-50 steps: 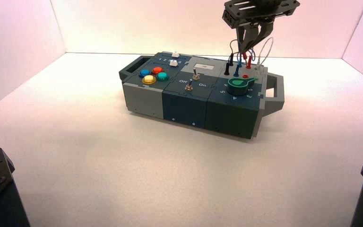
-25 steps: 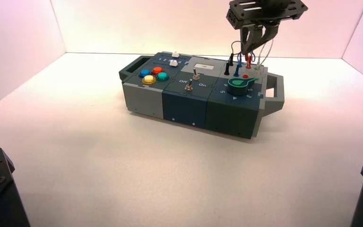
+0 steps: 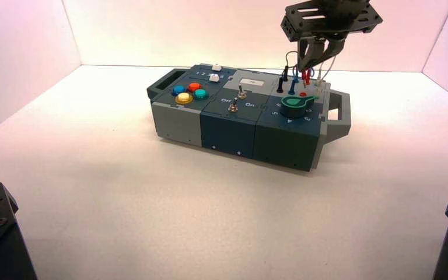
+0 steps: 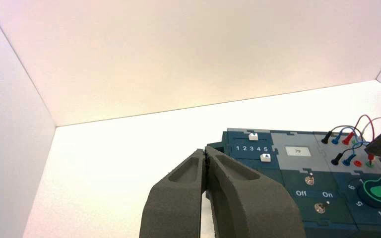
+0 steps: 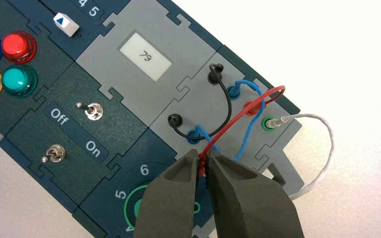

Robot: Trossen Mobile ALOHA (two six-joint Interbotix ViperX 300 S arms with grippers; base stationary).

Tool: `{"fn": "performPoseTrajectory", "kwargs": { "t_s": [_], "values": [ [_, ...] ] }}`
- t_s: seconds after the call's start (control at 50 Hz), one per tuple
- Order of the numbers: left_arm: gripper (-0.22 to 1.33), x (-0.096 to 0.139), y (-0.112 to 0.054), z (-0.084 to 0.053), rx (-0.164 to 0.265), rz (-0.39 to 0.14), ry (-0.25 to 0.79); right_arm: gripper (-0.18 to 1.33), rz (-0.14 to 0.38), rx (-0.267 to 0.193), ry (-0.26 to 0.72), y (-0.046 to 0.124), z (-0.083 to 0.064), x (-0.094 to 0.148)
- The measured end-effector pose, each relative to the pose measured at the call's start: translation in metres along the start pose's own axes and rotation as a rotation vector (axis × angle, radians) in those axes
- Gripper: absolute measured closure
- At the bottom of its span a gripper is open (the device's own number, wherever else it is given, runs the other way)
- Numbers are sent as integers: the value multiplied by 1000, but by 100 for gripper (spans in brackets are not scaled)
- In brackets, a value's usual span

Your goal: Insert the red wire.

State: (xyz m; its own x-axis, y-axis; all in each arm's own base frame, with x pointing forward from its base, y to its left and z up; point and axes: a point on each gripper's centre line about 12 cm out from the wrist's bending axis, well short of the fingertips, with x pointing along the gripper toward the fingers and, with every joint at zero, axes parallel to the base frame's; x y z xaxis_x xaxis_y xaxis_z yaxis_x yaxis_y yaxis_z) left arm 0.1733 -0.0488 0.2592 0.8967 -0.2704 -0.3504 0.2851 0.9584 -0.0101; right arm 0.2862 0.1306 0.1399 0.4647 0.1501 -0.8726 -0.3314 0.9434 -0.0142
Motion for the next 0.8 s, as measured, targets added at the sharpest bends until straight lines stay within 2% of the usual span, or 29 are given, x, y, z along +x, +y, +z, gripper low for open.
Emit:
{"fn": "performPoseTrajectory", "kwargs": {
  "t_s": [0.42, 0.8],
  "values": [
    [128, 0, 0, 0, 0, 0, -2, 116, 8, 0, -19, 1, -2, 2],
    [128, 0, 0, 0, 0, 0, -2, 116, -8, 8, -21, -8, -6, 4]
  ]
}}
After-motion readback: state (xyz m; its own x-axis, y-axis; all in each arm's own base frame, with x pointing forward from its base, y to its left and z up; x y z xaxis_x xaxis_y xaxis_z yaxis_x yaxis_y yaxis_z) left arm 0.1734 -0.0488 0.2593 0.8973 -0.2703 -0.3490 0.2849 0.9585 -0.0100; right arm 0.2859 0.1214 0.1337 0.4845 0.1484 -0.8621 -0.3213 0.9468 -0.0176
